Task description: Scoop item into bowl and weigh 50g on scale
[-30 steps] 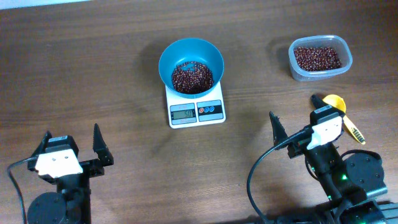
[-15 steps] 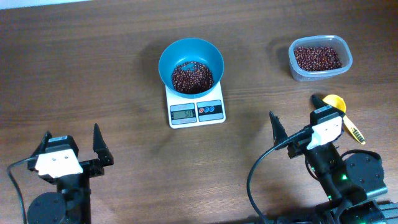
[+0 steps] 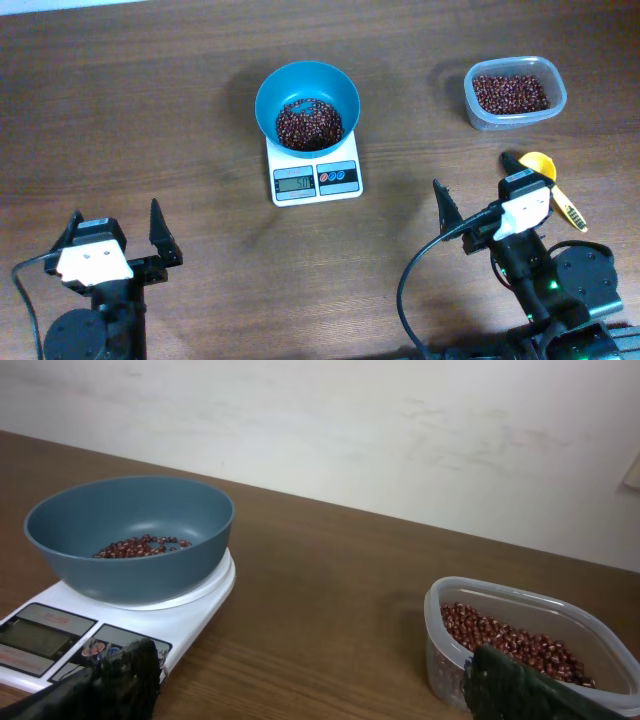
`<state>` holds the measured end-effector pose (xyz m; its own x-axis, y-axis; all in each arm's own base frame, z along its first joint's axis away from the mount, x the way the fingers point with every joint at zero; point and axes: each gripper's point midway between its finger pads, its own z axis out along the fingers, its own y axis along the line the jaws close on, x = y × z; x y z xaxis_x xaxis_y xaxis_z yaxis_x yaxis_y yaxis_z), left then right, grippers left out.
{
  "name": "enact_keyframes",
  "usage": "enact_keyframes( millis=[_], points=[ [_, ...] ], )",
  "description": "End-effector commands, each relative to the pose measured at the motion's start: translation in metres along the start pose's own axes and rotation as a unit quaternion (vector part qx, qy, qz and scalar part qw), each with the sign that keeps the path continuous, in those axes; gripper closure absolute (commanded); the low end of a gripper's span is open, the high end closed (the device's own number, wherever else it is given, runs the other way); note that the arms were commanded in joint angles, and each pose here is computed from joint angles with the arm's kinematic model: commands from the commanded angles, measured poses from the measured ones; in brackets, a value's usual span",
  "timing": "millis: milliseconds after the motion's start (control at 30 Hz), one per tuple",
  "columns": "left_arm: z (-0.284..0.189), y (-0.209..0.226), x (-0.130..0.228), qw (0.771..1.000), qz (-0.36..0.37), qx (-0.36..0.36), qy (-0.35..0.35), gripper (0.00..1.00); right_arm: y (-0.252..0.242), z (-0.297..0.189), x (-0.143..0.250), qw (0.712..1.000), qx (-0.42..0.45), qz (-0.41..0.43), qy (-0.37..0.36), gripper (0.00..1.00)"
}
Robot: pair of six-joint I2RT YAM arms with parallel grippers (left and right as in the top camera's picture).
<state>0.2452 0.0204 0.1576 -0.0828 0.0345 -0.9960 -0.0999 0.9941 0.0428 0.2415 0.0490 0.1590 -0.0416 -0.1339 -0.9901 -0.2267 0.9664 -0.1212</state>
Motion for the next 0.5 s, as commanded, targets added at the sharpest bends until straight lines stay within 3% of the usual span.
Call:
enact_keyframes(
  millis=[0, 467],
  points=[
    [-0.0002, 0.0002, 0.0006, 1.000, 0.008, 0.001, -0.001, 0.01, 0.0012, -0.0002, 0.0011, 1.000, -0.001, 0.005, -0.001, 0.01],
    [-0.0002, 0.0002, 0.0006, 1.000, 0.008, 0.001, -0.001, 0.01, 0.0012, -0.0002, 0.0010, 1.000, -0.001, 0.005, -0.001, 0.01]
  ],
)
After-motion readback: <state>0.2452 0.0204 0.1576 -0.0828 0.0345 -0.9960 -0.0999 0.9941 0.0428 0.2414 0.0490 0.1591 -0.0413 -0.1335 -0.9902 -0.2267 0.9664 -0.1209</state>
